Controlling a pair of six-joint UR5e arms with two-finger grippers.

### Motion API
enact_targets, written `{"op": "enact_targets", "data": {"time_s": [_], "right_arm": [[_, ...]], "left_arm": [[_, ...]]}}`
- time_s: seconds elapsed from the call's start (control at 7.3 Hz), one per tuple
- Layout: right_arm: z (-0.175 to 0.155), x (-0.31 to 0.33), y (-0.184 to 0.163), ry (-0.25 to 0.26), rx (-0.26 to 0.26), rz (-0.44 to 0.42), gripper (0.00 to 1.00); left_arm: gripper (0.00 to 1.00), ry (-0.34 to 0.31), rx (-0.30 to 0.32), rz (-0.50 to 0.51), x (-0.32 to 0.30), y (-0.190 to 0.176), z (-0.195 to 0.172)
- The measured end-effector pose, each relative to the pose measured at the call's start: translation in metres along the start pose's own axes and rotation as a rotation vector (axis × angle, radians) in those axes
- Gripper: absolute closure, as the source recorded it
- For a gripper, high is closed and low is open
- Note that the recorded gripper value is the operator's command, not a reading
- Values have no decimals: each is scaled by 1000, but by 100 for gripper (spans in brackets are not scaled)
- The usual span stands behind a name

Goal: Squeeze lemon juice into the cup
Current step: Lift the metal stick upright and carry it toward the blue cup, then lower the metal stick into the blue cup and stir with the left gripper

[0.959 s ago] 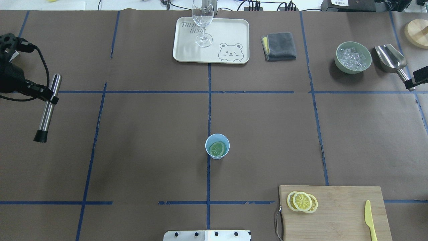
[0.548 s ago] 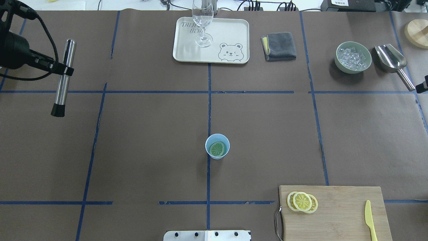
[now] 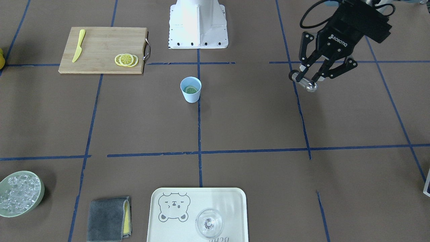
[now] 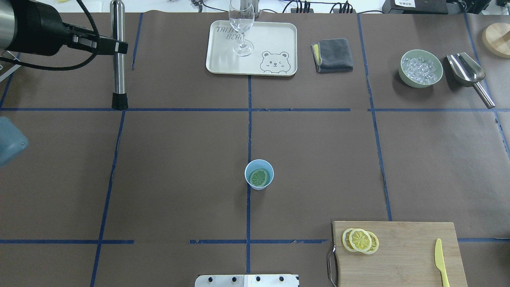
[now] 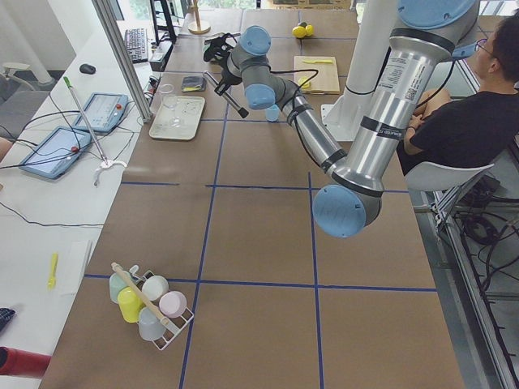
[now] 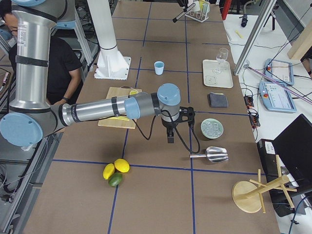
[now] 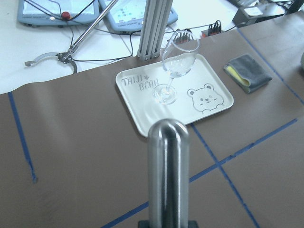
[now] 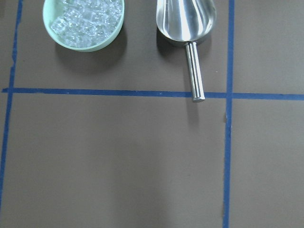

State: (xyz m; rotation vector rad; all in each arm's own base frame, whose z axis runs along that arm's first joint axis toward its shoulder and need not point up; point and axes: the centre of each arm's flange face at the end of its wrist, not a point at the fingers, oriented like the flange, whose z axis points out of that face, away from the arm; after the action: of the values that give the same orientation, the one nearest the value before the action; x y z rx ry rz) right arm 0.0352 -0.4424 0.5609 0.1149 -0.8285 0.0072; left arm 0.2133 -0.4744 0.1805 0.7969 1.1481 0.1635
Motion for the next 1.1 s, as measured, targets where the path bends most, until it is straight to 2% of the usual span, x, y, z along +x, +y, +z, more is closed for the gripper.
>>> {"op": "enact_targets", "data": {"time_s": [0.27, 0.55, 0.96, 1.1], "right_arm": [[-6, 43, 15, 16, 7, -15, 0], [-3, 67, 19, 22, -2, -4, 0], [7, 83, 8, 16, -19, 12, 0], [8, 83, 7, 14, -19, 14, 0]], "left_arm": [[100, 46, 140, 36, 35, 8, 4], [100, 27, 253, 31, 85, 46, 42], [100, -18, 344, -55, 174, 118, 95], [100, -20, 353, -82, 203, 135, 113]]}}
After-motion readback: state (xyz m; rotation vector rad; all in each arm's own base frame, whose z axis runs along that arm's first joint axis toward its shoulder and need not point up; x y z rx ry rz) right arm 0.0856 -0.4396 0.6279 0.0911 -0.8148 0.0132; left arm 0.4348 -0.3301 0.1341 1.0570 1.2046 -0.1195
